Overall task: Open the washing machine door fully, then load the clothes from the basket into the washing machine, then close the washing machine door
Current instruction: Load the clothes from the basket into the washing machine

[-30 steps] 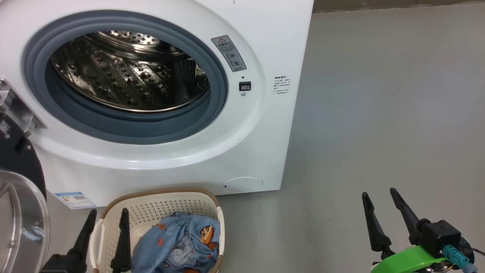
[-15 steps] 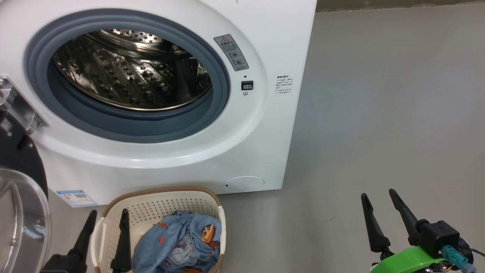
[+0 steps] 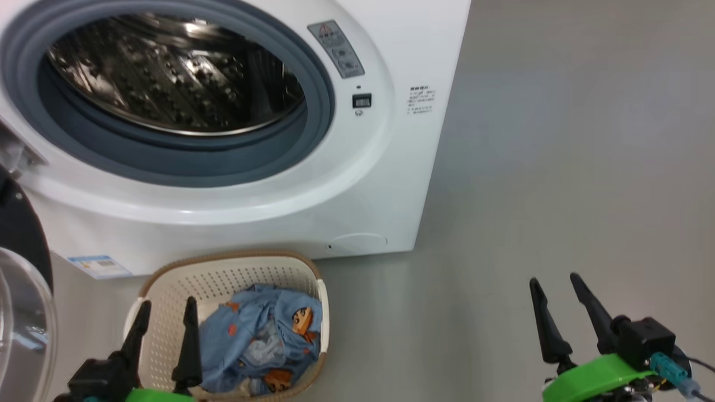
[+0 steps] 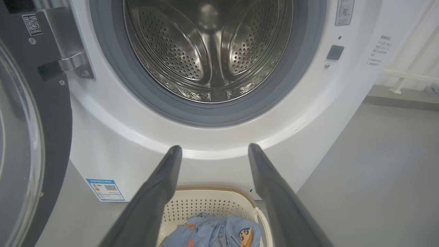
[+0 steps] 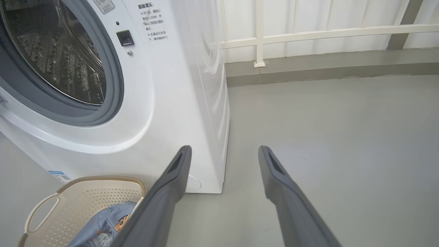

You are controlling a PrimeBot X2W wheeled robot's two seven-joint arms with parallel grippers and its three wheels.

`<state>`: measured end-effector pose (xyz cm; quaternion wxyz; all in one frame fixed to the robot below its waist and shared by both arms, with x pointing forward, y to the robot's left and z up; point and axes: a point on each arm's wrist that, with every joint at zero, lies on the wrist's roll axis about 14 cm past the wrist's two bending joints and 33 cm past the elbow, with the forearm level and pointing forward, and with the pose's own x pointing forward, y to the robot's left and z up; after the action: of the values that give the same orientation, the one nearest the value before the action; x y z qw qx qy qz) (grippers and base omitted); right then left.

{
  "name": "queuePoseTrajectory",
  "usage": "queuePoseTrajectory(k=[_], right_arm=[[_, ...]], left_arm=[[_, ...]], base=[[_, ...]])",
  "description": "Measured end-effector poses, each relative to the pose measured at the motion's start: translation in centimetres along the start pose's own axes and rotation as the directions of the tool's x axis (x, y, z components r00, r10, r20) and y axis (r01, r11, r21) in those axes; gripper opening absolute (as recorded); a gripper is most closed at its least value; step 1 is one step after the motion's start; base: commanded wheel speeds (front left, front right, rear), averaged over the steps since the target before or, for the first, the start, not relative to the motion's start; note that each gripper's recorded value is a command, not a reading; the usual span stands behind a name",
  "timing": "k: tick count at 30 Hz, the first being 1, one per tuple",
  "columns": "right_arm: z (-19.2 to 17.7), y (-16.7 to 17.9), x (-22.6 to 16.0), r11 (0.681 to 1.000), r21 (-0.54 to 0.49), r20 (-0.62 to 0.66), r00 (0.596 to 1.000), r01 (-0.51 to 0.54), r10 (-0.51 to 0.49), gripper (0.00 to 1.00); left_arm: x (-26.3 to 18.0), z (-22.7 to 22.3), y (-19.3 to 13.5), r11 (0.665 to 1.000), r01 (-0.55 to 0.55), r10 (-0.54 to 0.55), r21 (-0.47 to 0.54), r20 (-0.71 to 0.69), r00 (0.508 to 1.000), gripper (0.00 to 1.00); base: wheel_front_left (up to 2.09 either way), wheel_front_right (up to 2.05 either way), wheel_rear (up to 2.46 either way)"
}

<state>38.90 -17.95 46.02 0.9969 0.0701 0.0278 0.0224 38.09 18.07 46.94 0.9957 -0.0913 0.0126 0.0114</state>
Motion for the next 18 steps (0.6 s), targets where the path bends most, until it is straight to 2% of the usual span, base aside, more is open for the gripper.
queuePoseTrajectory(k=[10, 18], right_arm=[[-2.2, 0.0, 2.8, 1.0, 0.009, -0.052, 0.999, -0.006, 0.006, 1.0], [-4.5, -0.6, 4.8, 1.0, 0.013, -0.097, 0.995, 0.006, -0.005, 1.0]], left_arm=[[3.1, -5.4, -1.9, 0.998, 0.061, -0.065, -0.029, -0.147, 0.987, 1.0], [5.7, -10.3, -2.4, 0.995, 0.063, -0.082, -0.082, -0.256, 0.963, 1.0]], base=[[0.0, 0.0, 0.0], [0.0, 0.0, 0.0]])
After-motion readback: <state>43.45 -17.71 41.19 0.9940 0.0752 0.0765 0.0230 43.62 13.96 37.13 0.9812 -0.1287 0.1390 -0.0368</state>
